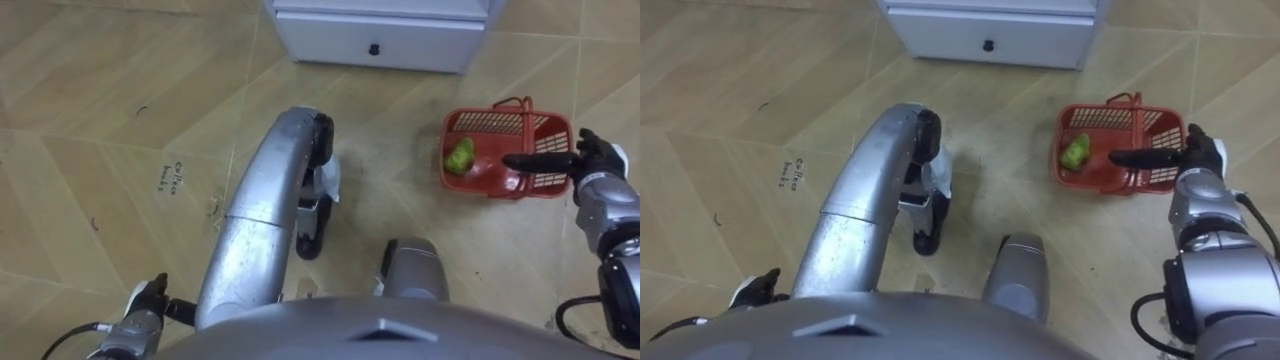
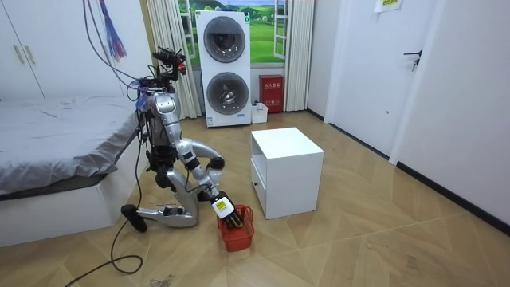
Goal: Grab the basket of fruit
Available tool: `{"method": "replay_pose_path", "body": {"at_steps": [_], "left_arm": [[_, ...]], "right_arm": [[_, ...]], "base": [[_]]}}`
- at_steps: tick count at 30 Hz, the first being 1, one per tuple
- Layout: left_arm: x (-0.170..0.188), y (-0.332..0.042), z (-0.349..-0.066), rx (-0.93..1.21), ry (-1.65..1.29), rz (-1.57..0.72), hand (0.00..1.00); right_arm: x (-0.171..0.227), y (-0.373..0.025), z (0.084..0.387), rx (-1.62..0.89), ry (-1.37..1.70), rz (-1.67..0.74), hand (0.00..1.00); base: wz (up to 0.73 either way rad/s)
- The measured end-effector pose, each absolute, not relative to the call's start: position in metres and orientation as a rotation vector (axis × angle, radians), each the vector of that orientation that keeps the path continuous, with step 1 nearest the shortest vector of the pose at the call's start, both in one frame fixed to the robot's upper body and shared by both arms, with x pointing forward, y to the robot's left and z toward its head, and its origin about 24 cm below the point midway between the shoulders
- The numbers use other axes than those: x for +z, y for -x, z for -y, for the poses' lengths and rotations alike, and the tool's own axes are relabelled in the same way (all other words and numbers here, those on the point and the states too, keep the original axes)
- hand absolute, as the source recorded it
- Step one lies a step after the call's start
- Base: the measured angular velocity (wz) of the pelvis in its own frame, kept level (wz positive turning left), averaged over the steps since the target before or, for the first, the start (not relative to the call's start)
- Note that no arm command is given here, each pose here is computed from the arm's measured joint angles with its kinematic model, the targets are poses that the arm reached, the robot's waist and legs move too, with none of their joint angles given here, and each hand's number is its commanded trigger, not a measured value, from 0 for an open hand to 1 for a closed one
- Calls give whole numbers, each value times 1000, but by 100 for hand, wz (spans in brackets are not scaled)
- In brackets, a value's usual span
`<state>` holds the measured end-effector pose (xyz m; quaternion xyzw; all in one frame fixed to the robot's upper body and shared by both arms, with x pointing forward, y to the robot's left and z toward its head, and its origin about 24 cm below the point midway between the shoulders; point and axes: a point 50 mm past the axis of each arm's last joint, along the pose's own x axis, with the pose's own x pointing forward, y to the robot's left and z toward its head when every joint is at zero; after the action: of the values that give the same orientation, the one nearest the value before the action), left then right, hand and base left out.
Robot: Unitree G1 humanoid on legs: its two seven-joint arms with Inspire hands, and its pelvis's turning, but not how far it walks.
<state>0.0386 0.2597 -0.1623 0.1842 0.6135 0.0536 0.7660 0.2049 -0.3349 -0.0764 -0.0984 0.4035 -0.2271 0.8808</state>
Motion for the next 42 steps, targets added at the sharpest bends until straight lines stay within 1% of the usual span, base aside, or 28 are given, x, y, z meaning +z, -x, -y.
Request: {"method": "replay_pose_path", "body": {"at_steps": [12,13,14,15,16,17,18,24,29,37,42], "left_arm": [[-163,-37,-257,84,-422,-1344,0],[-163,-37,-257,84,-422,-1344,0],[-163,-37,-257,84,-422,-1345,0],[-163,-37,-257,84,-422,-1345,0],[-163,-37,-257,84,-422,-1345,0],[-163,-37,-257,83,-422,-1345,0],[-163,-37,-257,83,-421,-1343,0],[-163,-41,-255,82,-413,-1326,0],[-165,-45,-248,33,-423,-1317,0],[-163,-64,-244,6,-404,-1281,0],[-164,-63,-243,19,-382,-1289,0]], "right_arm": [[-84,-194,334,-445,238,-898,0],[-84,-194,334,-446,239,-898,10],[-84,-194,334,-446,239,-898,23],[-84,-194,334,-445,239,-896,49],[-84,-195,333,-444,239,-894,62],[-84,-195,333,-444,239,-893,87],[-83,-195,333,-444,239,-892,100],[-82,-198,332,-436,246,-889,100],[-86,-199,326,-402,264,-899,100],[-87,-198,324,-398,264,-904,100],[-90,-199,319,-389,255,-906,100]], "base": [[1],[0],[0],[0],[0],[0],[0],[0],[1],[1],[0]]}}
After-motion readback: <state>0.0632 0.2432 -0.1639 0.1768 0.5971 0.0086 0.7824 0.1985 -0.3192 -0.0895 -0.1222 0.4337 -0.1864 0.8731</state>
